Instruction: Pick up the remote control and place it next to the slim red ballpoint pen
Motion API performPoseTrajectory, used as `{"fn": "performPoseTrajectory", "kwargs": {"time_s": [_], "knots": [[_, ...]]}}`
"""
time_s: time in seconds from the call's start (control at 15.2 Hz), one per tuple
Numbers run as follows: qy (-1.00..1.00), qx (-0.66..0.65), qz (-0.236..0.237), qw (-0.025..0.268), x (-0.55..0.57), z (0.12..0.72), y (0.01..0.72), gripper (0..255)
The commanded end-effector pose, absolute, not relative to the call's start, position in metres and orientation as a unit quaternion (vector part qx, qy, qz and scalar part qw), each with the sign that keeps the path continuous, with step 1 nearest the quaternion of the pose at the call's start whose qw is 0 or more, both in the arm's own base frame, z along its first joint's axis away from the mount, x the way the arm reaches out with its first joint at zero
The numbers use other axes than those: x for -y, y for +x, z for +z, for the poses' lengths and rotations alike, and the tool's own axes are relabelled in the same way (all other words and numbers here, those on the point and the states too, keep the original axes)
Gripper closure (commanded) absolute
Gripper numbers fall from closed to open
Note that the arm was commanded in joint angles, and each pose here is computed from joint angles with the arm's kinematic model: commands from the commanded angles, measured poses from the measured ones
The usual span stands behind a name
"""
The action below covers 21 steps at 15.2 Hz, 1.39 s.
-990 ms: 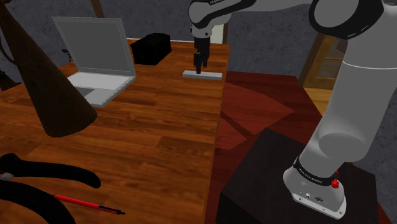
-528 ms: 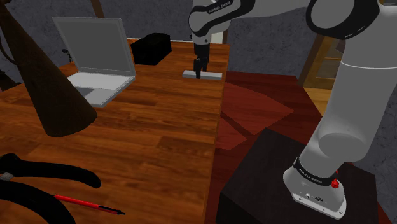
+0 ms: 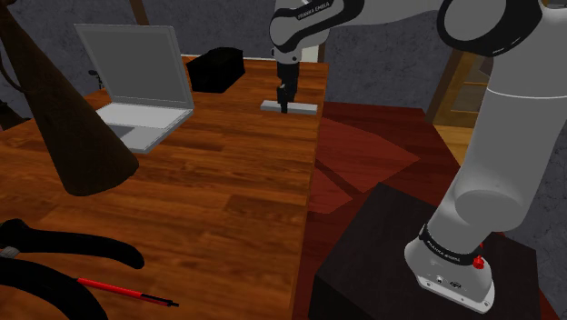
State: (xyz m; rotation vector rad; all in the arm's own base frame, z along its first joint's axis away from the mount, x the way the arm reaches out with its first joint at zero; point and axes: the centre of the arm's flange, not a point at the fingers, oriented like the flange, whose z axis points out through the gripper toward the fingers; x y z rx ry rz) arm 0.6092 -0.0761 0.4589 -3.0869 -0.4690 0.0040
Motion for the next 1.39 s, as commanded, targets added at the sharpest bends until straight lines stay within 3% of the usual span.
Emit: {"fn": "performPoseTrajectory", "kwargs": {"time_s": [0.0, 0.4, 1.32], "knots": [[-0.989, 0.150, 0.002, 0.010, 0.076, 0.458, 0.609, 255], [-0.989, 0.150, 0.002, 0.010, 0.076, 0.458, 0.609, 255], [-0.989, 0.150, 0.002, 0.010, 0.076, 0.532, 0.609, 255]]}}
